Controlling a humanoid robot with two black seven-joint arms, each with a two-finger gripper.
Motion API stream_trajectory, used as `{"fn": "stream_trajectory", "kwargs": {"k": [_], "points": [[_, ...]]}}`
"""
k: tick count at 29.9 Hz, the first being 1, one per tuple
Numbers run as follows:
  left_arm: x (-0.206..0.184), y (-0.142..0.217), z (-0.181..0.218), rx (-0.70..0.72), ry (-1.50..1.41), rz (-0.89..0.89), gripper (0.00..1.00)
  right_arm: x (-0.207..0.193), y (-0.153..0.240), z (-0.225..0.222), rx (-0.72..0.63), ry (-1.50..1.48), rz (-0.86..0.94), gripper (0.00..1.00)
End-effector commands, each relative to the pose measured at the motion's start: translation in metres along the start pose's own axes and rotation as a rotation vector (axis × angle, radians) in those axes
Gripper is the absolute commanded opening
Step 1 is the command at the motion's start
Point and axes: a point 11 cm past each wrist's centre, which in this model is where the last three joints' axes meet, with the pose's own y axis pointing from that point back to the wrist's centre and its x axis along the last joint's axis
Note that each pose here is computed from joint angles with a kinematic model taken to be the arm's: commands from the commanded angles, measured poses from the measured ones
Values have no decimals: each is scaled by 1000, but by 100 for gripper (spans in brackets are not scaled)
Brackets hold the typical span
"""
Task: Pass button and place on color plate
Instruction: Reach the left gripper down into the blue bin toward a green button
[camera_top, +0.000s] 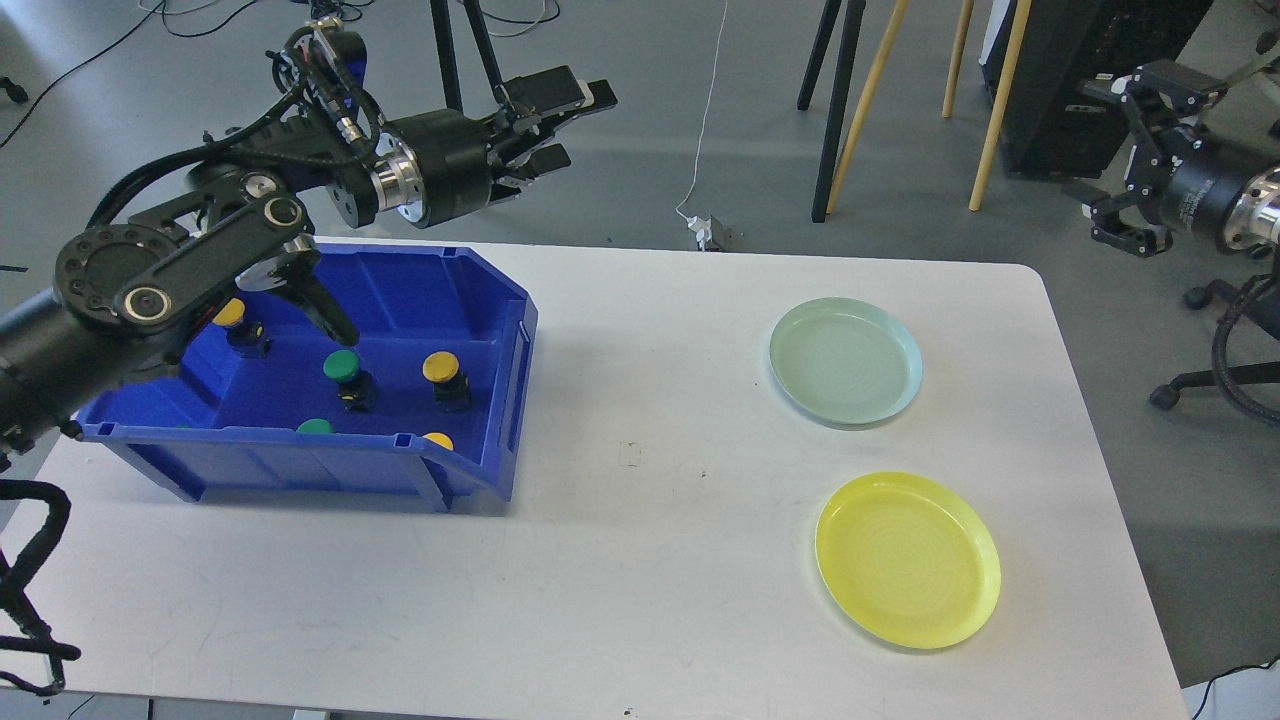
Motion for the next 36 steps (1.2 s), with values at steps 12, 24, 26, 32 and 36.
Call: {"fn": "stream_trajectory", "kwargs": {"k": [12, 24, 26, 32, 36], "points": [[50, 17, 29, -150, 5, 137, 100, 23, 17, 0, 42, -43, 63, 99], [38, 24, -1, -52, 15, 32, 88, 32, 25, -11, 205, -76, 94, 98], [43, 43, -13, 46, -68, 14, 89, 38, 29, -6, 190, -68, 114, 98], [29, 81, -20, 210, -419, -112, 94, 43, 34, 17, 122, -52, 131, 98], [22, 108, -40, 325, -569, -180, 94, 49, 39, 17, 116, -43, 145, 99]]}}
